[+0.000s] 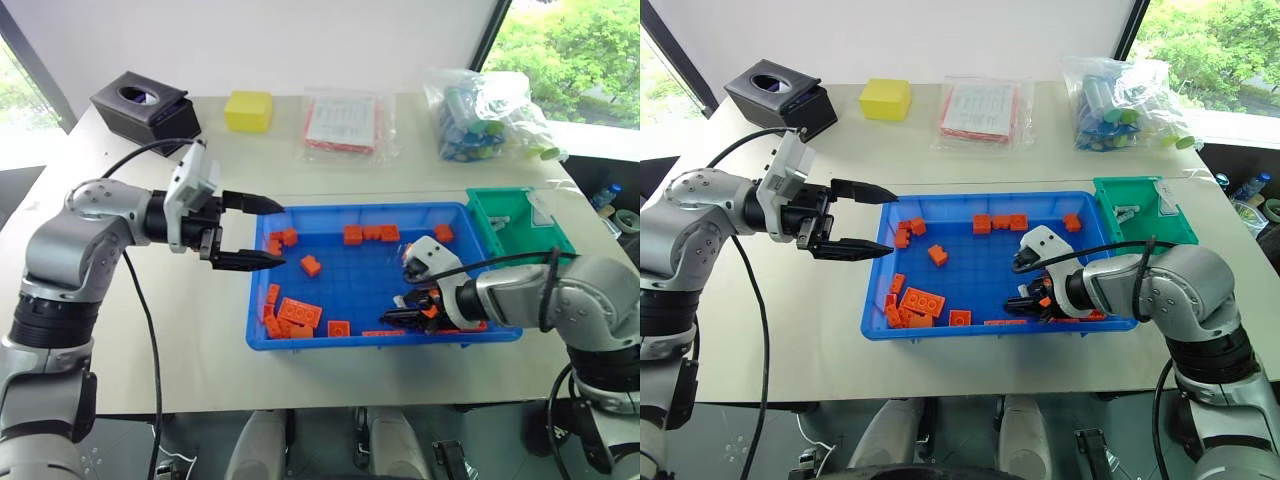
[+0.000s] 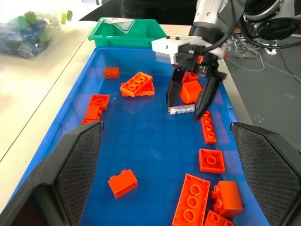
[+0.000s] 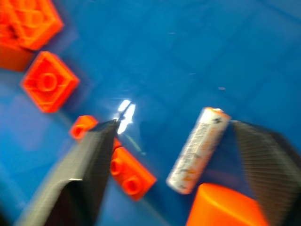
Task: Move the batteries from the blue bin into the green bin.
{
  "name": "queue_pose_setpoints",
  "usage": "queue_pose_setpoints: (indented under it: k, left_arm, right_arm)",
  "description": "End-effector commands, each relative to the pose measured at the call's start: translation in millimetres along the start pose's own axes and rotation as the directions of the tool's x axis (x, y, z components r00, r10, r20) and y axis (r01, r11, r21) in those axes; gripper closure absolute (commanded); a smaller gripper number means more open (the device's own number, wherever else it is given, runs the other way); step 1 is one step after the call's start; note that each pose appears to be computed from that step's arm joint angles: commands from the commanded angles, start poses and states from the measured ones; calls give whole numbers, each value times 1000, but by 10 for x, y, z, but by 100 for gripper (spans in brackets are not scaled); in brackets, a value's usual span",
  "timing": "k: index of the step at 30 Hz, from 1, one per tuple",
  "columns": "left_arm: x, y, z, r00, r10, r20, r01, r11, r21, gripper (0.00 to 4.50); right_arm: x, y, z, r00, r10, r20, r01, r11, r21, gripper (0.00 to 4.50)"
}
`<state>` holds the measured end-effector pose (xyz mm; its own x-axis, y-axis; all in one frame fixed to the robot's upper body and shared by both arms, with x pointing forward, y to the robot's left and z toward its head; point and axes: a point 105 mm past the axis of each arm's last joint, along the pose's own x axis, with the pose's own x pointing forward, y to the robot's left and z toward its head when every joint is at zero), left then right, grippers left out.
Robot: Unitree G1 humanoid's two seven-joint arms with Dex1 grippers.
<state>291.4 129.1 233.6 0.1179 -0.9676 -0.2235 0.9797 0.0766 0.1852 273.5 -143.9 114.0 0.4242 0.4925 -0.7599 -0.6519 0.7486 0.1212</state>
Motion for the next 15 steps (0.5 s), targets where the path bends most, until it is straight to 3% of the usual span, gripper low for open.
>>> queue_pose_setpoints:
  k: [1,3,11,15]
  left_arm:
    - [-39,-2,115,1000,10,14,-10,999,47,0]
    - [-44,2,119,1000,12,15,-12,999,48,0]
    - [-24,52,131,1000,11,19,-12,998,54,0]
    - [-11,75,132,1000,7,22,-8,998,58,0]
  right_arm:
    - [13,-13,7,1000,1,-7,-1,1000,-9,280]
    - [-51,-13,127,1000,3,30,-3,1000,-21,378]
    - [-611,-131,914,951,-18,308,26,999,-23,378]
    - [-1111,-546,1149,882,-212,422,190,977,93,378]
